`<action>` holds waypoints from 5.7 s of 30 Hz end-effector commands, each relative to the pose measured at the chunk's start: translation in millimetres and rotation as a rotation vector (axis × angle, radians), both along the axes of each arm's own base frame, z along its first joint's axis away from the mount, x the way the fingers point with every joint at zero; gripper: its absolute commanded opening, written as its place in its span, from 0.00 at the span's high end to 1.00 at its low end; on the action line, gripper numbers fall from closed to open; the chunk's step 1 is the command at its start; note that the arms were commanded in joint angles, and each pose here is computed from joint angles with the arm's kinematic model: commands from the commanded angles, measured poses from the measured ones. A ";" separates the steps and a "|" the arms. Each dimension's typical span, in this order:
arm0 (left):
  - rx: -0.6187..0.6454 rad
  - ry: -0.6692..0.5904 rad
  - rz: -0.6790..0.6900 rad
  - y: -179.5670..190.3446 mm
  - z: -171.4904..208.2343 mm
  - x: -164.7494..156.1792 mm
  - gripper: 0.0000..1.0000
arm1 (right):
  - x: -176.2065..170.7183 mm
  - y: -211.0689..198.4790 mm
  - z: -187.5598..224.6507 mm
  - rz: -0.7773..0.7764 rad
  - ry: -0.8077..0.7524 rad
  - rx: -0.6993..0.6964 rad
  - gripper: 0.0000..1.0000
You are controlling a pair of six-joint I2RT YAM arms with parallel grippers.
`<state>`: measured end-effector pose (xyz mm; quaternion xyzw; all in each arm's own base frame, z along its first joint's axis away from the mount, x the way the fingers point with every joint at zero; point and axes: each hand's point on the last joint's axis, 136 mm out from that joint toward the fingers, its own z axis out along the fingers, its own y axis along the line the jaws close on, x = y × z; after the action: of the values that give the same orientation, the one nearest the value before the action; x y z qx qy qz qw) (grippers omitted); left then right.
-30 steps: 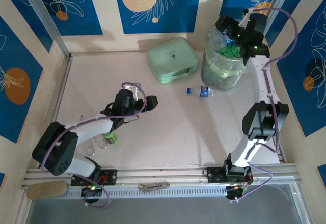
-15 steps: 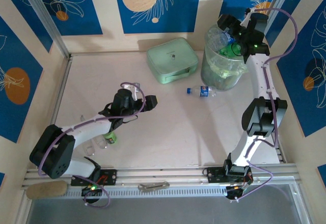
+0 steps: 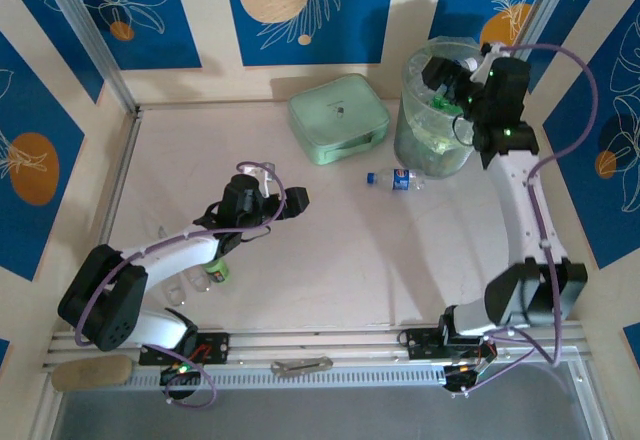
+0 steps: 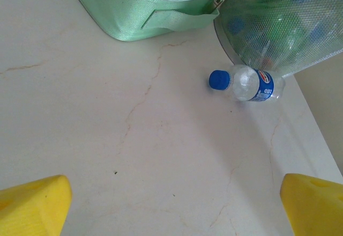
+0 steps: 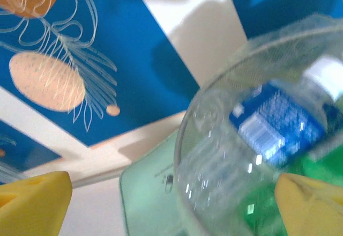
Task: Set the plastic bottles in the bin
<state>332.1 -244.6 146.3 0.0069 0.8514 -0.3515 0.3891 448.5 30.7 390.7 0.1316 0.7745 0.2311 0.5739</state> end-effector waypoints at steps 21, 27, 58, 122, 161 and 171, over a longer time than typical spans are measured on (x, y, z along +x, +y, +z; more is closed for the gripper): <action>0.059 -0.046 0.117 54.0 11.8 12.1 0.01 | -50.7 84.4 -204.1 0.267 0.460 -0.300 0.01; 0.044 -0.025 0.137 59.2 8.1 8.6 0.01 | -7.2 88.9 -225.8 0.281 0.492 -0.358 0.01; -0.016 -0.014 0.139 56.2 6.9 4.4 0.01 | -21.1 72.4 -305.7 0.310 0.697 -0.497 0.01; -0.042 -0.013 0.121 48.1 6.2 11.3 0.01 | -57.5 135.5 -132.8 0.485 0.329 -0.117 0.44; -0.056 -0.030 0.008 17.5 16.7 14.9 0.01 | 32.4 -119.1 -15.5 -0.322 0.246 -0.384 0.47; -0.046 -0.034 0.007 17.3 17.5 15.5 0.01 | 59.4 -118.1 -59.7 -0.276 0.394 -0.364 0.47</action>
<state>345.8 -220.9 153.9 -0.0135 0.8415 -0.3641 0.3988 508.6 -88.7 337.0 0.1701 0.8645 -0.0248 0.4723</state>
